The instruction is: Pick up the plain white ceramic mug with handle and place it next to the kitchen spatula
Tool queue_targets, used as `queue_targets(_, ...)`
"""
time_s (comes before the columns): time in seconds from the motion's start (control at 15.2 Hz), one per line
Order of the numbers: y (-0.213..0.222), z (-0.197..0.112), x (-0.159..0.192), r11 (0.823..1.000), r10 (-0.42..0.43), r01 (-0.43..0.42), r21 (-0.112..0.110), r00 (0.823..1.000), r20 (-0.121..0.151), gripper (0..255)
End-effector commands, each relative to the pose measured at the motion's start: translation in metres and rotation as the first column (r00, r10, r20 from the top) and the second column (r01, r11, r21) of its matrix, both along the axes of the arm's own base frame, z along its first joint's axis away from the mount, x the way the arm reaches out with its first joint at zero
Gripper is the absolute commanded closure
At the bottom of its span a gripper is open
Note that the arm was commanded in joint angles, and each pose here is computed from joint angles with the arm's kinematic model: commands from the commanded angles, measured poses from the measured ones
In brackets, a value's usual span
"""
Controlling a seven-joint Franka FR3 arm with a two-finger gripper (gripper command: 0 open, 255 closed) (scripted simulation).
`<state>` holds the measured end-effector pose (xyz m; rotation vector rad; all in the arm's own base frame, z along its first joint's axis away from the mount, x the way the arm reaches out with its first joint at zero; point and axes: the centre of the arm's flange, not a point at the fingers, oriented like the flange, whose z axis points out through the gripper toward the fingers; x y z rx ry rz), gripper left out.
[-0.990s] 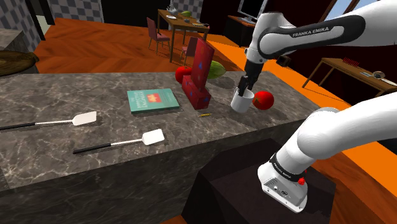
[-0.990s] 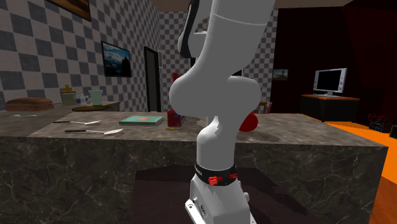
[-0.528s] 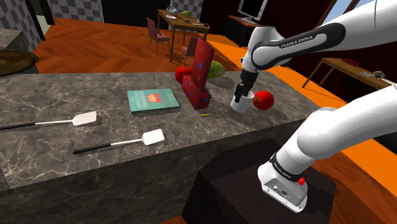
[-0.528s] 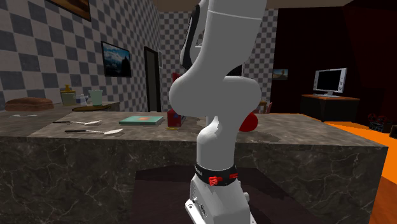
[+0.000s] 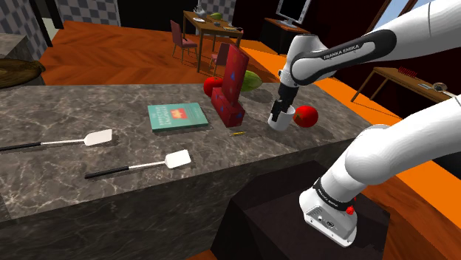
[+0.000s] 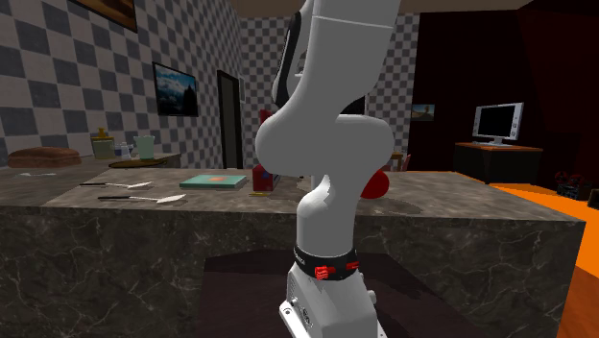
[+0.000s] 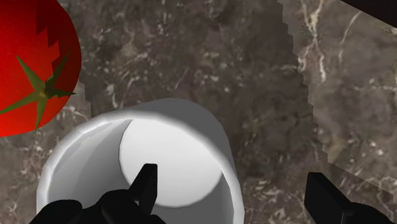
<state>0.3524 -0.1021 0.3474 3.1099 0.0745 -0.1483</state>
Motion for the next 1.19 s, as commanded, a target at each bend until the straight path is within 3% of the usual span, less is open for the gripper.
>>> queue_targets(0.0, 0.0, 0.0, 0.0, 1.0, 0.0, 0.0, 0.0, 1.0, 0.0, 0)
queue_targets(0.07, 0.0, 0.0, 0.0, 1.0, 0.0, 0.0, 0.0, 1.0, 0.0, 0)
queue_targets(0.13, 0.0, 0.0, 0.0, 1.0, 0.0, 0.0, 0.0, 1.0, 0.0, 255)
queue_targets(0.73, 0.0, 0.0, 0.0, 1.0, 0.0, 0.0, 0.0, 1.0, 0.0, 255)
queue_targets(1.12, 0.0, 0.032, 0.0, 1.0, 0.0, 0.0, 0.0, 1.0, 0.0, 255)
